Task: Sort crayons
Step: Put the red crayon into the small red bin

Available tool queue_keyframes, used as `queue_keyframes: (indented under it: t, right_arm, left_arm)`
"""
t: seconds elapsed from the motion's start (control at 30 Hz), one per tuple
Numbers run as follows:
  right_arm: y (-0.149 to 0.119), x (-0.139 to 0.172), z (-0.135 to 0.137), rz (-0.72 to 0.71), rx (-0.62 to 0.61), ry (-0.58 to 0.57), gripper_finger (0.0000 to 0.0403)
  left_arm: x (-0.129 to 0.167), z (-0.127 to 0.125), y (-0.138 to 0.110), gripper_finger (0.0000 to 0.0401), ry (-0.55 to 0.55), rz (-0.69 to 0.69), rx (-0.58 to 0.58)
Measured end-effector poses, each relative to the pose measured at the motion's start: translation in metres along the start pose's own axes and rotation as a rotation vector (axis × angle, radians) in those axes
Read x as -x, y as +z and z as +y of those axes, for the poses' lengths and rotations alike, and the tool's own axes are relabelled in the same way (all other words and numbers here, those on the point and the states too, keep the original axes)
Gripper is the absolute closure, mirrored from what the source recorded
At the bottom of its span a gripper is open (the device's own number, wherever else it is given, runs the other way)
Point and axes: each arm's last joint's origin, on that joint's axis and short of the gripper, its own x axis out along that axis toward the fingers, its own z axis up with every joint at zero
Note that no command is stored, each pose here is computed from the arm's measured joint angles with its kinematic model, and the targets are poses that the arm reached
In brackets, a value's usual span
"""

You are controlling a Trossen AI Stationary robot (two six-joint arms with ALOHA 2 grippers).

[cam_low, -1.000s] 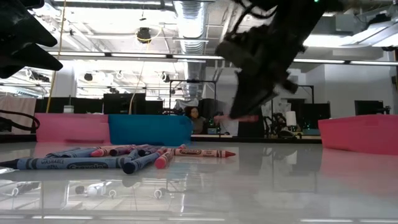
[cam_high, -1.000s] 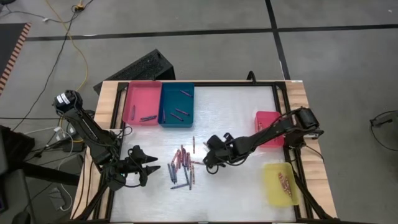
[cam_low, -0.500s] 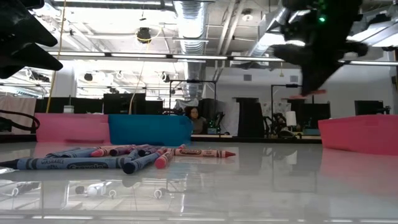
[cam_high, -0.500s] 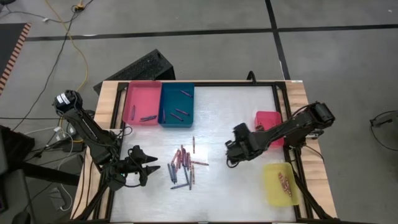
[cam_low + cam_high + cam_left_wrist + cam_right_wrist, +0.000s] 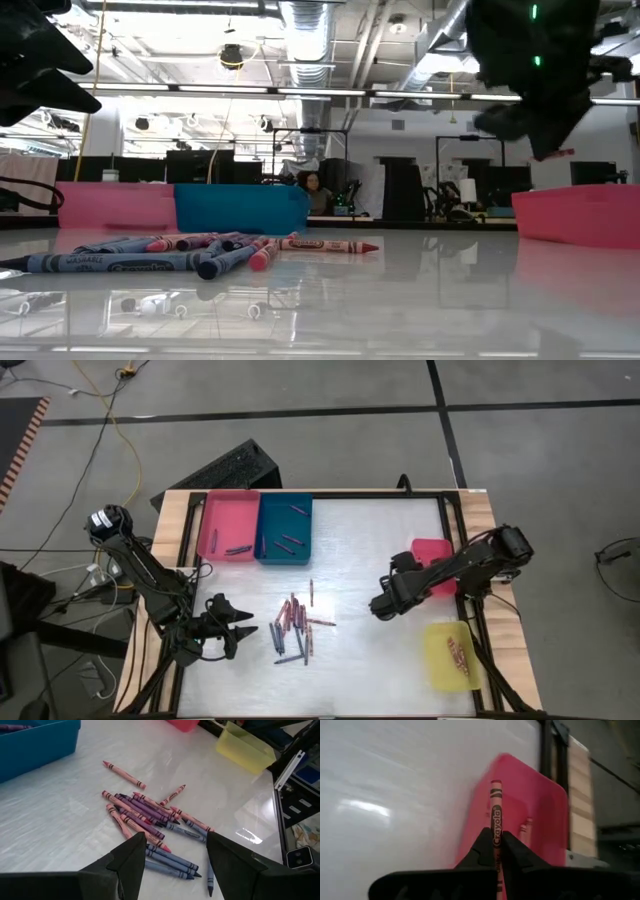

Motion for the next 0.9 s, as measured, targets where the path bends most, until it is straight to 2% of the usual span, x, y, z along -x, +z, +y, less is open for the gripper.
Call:
queue_keyframes:
  t: [0.23,0.5,0.9]
  right_arm:
    - [-0.01,-0.029,-0.007,0.072,0.031,-0.13,0.0387]
    - [-0.014,-0.05,-0.012,0.125,0.025,-0.203,0.0387]
    - [-0.006,-0.078,-0.005,0.219,0.106,-0.145,0.0386]
  left_arm:
    - [0.0,0.0,0.0,0.0202,-0.002,0.005,0.002]
    - [0.0,0.0,0.0,0.0202,0.0,0.002,0.002]
    - [0.0,0.0,0.0,0.0202,0.0,0.002,0.003]
